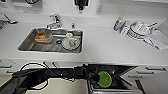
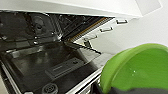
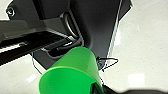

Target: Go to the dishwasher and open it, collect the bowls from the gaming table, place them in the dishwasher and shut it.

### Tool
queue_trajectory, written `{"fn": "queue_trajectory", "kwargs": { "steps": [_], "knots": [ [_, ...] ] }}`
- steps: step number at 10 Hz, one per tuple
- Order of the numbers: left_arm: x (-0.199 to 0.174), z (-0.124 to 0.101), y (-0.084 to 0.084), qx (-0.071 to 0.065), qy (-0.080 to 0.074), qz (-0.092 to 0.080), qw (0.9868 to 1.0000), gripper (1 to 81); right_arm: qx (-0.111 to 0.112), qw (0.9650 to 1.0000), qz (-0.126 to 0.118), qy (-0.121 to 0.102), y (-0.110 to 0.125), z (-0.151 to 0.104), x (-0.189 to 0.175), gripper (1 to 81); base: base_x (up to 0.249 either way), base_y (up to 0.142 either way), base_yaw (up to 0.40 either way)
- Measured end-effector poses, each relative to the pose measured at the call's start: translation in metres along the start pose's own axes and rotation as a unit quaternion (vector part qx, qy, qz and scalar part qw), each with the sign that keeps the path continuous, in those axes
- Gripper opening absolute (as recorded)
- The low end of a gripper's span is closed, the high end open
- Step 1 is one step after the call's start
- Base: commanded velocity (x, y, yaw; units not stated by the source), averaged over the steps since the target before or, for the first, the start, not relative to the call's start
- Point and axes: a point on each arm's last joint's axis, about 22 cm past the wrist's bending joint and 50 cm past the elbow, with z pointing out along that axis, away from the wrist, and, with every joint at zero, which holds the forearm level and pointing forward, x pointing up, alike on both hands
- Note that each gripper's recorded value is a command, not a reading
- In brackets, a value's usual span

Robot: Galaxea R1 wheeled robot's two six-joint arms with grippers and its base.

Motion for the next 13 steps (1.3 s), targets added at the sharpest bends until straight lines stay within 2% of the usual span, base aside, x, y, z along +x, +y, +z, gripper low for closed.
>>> {"fn": "queue_trajectory", "kwargs": {
  "steps": [1,2,3,4,5,7,8,9,11,13],
  "knots": [
    [0.011,0.012,0.002,0.006,0.007,-0.010,0.9999,1.0,0.000,1.0000,0.000,0.001,0.000,0.000,0.000,1.0,0.000,0.000,0.000],
    [0.025,0.022,0.001,0.015,0.024,-0.022,0.9994,1.0,0.001,1.0000,0.000,0.002,0.000,0.000,0.001,1.0,0.000,0.000,0.000],
    [0.042,0.030,-0.005,0.027,0.053,-0.030,0.9978,1.0,0.003,1.0000,0.001,0.005,-0.001,0.000,0.002,1.0,0.000,0.000,0.000],
    [0.061,0.036,-0.013,0.037,0.085,-0.038,0.9950,1.0,0.003,1.0000,0.001,0.005,-0.001,0.000,0.002,1.0,0.000,0.000,0.000],
    [0.077,0.042,-0.025,0.049,0.108,-0.049,0.9917,1.0,0.003,1.0000,0.001,0.005,-0.001,0.000,0.002,1.0,0.000,0.000,0.000],
    [0.101,0.055,-0.045,0.074,0.138,-0.062,0.9857,1.0,0.003,1.0000,0.001,0.005,-0.001,0.000,0.002,1.0,0.000,0.000,0.000],
    [0.112,0.061,-0.049,0.085,0.148,-0.066,0.9832,1.0,0.003,1.0000,0.001,0.005,-0.001,0.000,0.002,1.0,0.000,0.000,0.000],
    [0.125,0.068,-0.038,0.085,0.158,-0.058,0.9821,1.0,0.003,1.0000,0.001,0.005,-0.002,0.000,0.002,1.0,0.000,0.000,0.000],
    [0.129,0.081,-0.002,0.056,0.161,-0.049,0.9841,1.0,0.006,1.0000,0.001,0.006,-0.006,0.002,0.005,1.0,0.000,0.000,0.000],
    [0.129,0.083,0.003,0.056,0.162,-0.044,0.9841,1.0,0.007,1.0000,0.001,0.007,-0.007,0.002,0.006,1.0,0.000,0.000,0.000]
  ]
}}
